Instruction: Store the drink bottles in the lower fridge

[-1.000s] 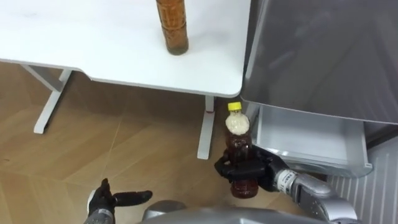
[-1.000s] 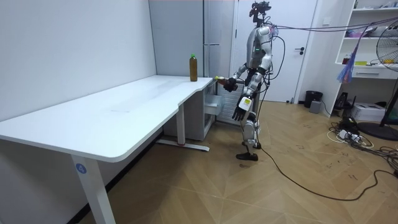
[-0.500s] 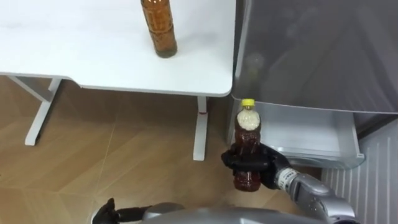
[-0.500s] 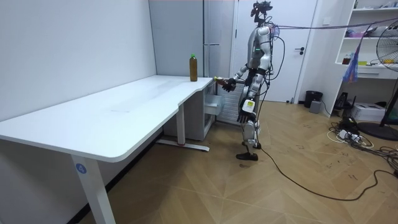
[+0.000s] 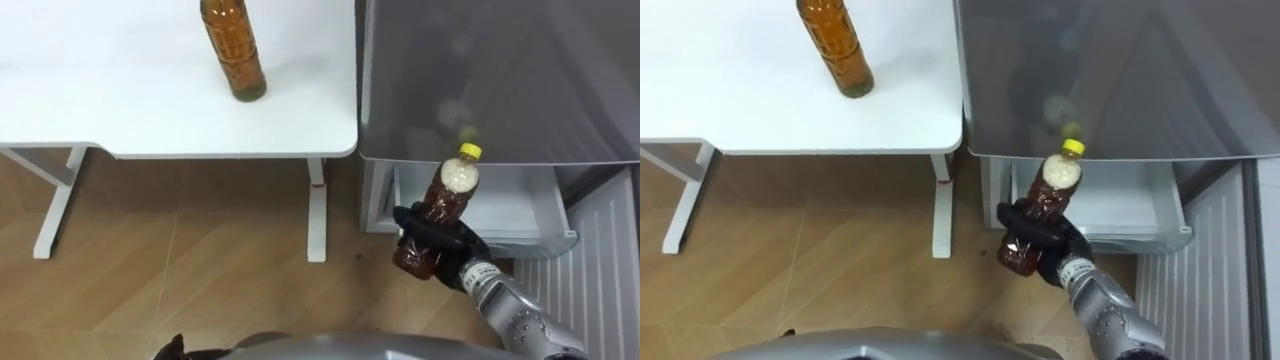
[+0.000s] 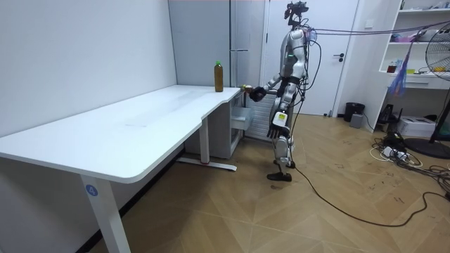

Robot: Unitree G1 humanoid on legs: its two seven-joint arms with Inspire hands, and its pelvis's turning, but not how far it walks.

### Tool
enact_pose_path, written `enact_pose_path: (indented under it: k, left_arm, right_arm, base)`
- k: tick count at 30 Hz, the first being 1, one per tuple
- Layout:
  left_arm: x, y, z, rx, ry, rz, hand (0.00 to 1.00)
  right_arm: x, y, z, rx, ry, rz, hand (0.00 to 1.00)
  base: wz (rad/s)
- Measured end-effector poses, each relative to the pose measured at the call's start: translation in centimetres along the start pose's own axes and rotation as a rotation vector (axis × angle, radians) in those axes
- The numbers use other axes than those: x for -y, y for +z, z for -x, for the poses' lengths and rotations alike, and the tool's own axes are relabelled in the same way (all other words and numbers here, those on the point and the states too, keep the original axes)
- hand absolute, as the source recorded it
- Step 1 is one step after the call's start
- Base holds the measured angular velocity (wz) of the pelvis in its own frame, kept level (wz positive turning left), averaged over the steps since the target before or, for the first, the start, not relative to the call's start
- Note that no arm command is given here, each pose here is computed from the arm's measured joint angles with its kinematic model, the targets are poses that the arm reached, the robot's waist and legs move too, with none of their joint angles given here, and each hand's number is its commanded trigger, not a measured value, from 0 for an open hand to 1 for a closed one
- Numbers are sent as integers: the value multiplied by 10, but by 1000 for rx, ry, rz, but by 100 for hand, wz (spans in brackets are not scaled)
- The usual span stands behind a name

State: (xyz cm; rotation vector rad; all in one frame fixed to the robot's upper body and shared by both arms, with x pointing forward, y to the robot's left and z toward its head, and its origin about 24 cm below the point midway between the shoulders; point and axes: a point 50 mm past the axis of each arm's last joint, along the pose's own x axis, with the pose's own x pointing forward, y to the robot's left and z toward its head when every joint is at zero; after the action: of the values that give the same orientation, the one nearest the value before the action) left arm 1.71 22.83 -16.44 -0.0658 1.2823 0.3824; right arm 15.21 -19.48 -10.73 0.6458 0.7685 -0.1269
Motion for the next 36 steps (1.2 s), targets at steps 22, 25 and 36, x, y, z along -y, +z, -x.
enact_pose_path:
  k: [22, 25, 36]
  left_arm:
    - [1, -9, 1, -38, 15, 4, 0]
    - [1, -14, 2, -63, 22, 2, 0]
    - [-5, -30, 5, -123, 35, -47, 0]
  right_arm:
    - [11, 21, 2, 189, -84, -628, 100]
    - [11, 22, 2, 195, -81, -666, 100]
    - [15, 19, 0, 194, -104, -712, 100]
  base:
    - [0]
    - [0]
    - [0]
